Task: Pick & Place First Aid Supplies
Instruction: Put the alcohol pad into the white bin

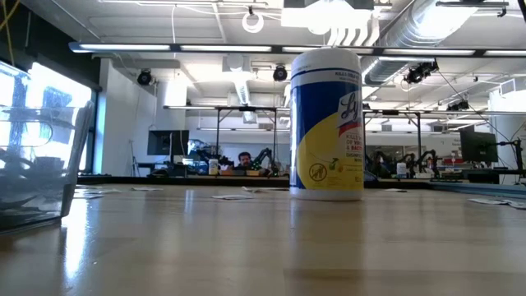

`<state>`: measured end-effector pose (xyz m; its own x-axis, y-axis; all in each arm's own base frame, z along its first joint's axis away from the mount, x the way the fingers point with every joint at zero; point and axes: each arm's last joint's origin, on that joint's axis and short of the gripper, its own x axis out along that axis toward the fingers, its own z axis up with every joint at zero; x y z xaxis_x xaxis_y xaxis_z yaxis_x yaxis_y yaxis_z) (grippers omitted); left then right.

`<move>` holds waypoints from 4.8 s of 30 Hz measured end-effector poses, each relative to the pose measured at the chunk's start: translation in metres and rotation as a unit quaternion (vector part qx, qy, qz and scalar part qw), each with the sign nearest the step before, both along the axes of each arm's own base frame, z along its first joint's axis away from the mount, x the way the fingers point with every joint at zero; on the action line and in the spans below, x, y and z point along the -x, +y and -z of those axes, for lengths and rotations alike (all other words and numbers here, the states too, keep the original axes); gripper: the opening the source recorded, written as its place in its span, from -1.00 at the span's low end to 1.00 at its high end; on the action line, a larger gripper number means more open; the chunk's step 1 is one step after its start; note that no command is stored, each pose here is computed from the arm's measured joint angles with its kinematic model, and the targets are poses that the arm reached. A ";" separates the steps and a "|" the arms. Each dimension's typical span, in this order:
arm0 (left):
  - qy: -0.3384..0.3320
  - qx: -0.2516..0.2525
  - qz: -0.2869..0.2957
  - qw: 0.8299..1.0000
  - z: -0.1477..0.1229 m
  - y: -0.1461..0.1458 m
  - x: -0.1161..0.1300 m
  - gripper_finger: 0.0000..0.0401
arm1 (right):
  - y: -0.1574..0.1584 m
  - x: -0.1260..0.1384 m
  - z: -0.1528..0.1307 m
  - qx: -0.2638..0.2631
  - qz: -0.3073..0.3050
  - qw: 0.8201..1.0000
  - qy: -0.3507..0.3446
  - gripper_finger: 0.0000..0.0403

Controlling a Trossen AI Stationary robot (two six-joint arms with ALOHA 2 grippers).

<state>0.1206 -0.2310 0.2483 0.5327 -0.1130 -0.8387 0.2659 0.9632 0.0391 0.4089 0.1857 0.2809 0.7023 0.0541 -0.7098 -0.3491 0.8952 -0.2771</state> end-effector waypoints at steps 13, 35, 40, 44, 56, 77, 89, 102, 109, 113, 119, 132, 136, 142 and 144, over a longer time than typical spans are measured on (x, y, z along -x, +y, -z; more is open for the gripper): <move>0.045 -0.087 -0.063 0.993 0.020 0.005 0.026 -1.00 | -0.003 0.000 0.001 -0.042 0.032 0.998 0.013 -0.53; 0.105 -0.041 -0.141 0.984 0.057 0.023 0.006 -0.81 | 0.000 0.001 0.001 -0.041 0.030 0.999 0.013 -0.53; 0.141 -0.026 -0.137 0.980 0.057 0.022 0.006 -0.64 | 0.001 0.001 0.001 -0.049 0.022 0.998 0.018 -0.53; 0.179 0.007 -0.126 0.976 0.057 0.018 0.007 -0.57 | 0.002 0.002 0.001 -0.055 0.015 0.998 0.022 -0.53; -0.018 -0.018 -0.098 0.995 -0.002 0.002 -0.017 -0.57 | -0.001 0.001 0.002 -0.054 0.019 0.998 0.025 -0.53; -0.163 -0.028 -0.262 0.951 0.024 0.127 -0.154 -0.56 | -0.003 0.050 0.046 0.014 0.206 0.955 0.211 -0.53; -0.217 -0.011 -0.345 0.913 0.066 0.197 -0.165 -0.56 | -0.010 0.067 0.109 0.003 0.245 0.938 0.247 -0.53; -0.197 -0.005 -0.410 0.891 0.132 0.219 -0.189 -0.56 | -0.013 0.052 0.105 -0.026 0.217 0.954 0.206 -0.53; -0.183 0.017 -0.415 0.891 0.143 0.222 -0.192 -0.56 | -0.014 0.051 0.104 -0.025 0.215 0.955 0.202 -0.53; -0.190 0.030 -0.409 0.892 0.142 0.222 -0.193 -0.56 | -0.013 0.051 0.104 -0.026 0.215 0.956 0.200 -0.53; -0.191 0.036 -0.405 0.893 0.141 0.221 -0.194 -0.56 | -0.013 0.051 0.104 -0.026 0.215 0.956 0.200 -0.53; -0.187 0.031 -0.401 0.896 0.160 0.218 -0.198 -0.60 | -0.013 0.051 0.104 -0.026 0.215 0.956 0.200 -0.53; -0.188 0.022 -0.400 0.897 0.160 0.217 -0.198 -0.79 | -0.013 0.051 0.104 -0.024 0.212 0.956 0.200 -0.53; -0.190 0.021 -0.398 0.897 0.160 0.217 -0.198 -0.96 | -0.013 0.051 0.104 -0.024 0.212 0.956 0.200 -0.53; -0.191 0.020 -0.396 0.898 0.159 0.217 -0.198 -0.98 | -0.013 0.051 0.104 -0.025 0.212 0.956 0.200 -0.53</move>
<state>0.3186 -0.0144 0.0898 0.7071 0.4024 -0.5814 -0.5289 0.8468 -0.0572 0.3578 0.1724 0.1772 0.3412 -0.1346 -0.9303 -0.0220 0.9883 -0.1511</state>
